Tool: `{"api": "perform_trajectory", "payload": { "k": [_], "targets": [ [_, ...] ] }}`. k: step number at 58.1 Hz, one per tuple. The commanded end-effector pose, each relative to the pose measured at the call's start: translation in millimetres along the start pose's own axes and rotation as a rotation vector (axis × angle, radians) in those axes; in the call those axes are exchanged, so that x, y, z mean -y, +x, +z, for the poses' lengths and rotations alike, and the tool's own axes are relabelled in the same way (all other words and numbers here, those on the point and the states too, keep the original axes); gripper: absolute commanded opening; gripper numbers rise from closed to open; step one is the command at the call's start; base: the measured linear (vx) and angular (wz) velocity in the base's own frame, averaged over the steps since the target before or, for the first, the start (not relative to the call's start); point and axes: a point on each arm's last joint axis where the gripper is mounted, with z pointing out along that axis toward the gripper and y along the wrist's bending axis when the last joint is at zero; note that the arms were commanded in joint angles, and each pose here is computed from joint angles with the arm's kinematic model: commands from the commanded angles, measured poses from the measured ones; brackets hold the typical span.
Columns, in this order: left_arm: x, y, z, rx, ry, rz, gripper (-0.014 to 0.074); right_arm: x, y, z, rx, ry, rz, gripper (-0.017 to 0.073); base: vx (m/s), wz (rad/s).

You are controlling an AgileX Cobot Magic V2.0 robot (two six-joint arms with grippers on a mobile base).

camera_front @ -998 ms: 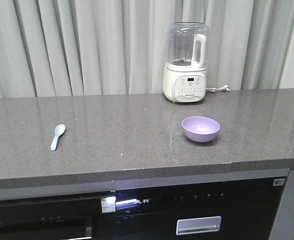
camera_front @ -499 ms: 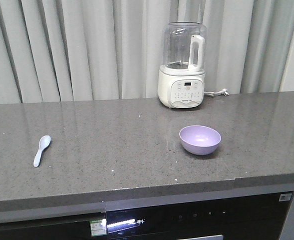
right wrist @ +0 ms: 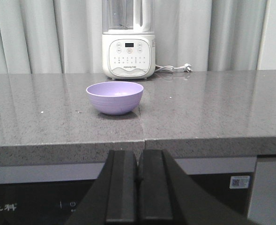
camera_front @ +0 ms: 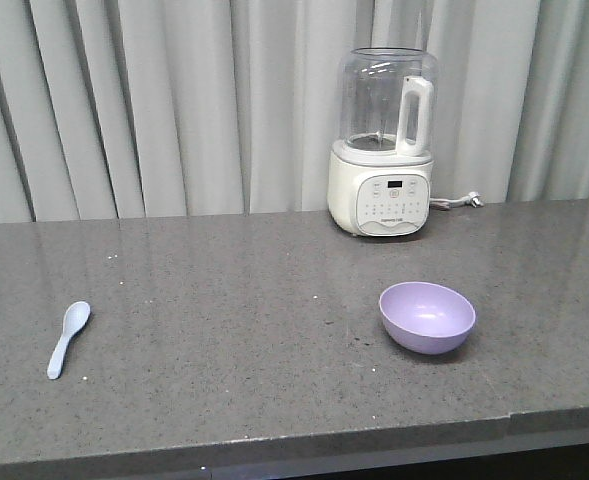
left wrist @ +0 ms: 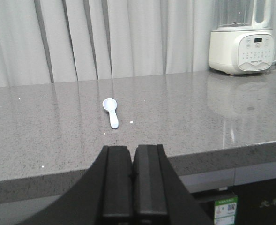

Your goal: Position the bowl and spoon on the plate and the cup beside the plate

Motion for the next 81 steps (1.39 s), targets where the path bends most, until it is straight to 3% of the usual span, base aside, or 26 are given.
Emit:
{"api": "perform_trajectory", "payload": {
  "k": [1, 81],
  "targets": [
    [-0.5, 0.1, -0.5, 0.073, -0.008, -0.011, -0.0006, -0.2, -2.7, -1.2, 0.085, -0.001, -0.019, -0.0009, 0.19, 0.04],
    [-0.5, 0.1, -0.5, 0.073, -0.008, -0.011, -0.0006, -0.2, -2.7, -1.2, 0.085, -0.001, -0.019, -0.0009, 0.14, 0.09]
  ]
}}
